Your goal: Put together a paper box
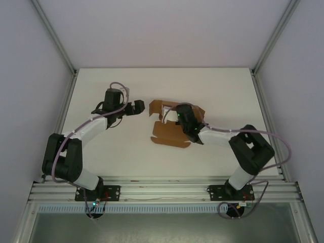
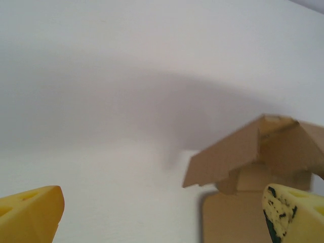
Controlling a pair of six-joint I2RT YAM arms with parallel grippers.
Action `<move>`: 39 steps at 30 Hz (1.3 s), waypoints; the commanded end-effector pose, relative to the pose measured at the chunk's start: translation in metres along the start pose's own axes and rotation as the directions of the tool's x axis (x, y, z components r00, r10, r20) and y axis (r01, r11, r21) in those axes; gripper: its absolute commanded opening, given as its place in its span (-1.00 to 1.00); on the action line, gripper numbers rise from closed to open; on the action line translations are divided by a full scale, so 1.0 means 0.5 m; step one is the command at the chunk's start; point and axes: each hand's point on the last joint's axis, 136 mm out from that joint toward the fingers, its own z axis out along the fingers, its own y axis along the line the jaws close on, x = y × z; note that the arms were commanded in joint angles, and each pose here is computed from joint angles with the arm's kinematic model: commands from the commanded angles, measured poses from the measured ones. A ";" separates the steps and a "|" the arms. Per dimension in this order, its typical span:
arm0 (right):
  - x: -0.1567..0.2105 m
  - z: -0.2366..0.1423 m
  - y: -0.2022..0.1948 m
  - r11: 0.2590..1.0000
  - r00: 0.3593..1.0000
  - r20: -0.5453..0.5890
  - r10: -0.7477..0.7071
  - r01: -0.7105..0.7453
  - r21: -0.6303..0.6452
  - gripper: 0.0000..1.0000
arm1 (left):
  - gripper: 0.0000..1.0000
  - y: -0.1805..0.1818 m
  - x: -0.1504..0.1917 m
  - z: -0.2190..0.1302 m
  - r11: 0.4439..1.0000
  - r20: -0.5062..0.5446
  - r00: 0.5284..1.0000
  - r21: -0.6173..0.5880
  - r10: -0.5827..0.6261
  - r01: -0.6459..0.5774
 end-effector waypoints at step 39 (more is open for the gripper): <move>-0.023 -0.024 0.024 0.996 0.998 -0.009 0.057 -0.057 0.075 -1.00 | 0.37 -0.170 0.076 0.149 0.867 0.113 0.930 0.337 0.349 -0.366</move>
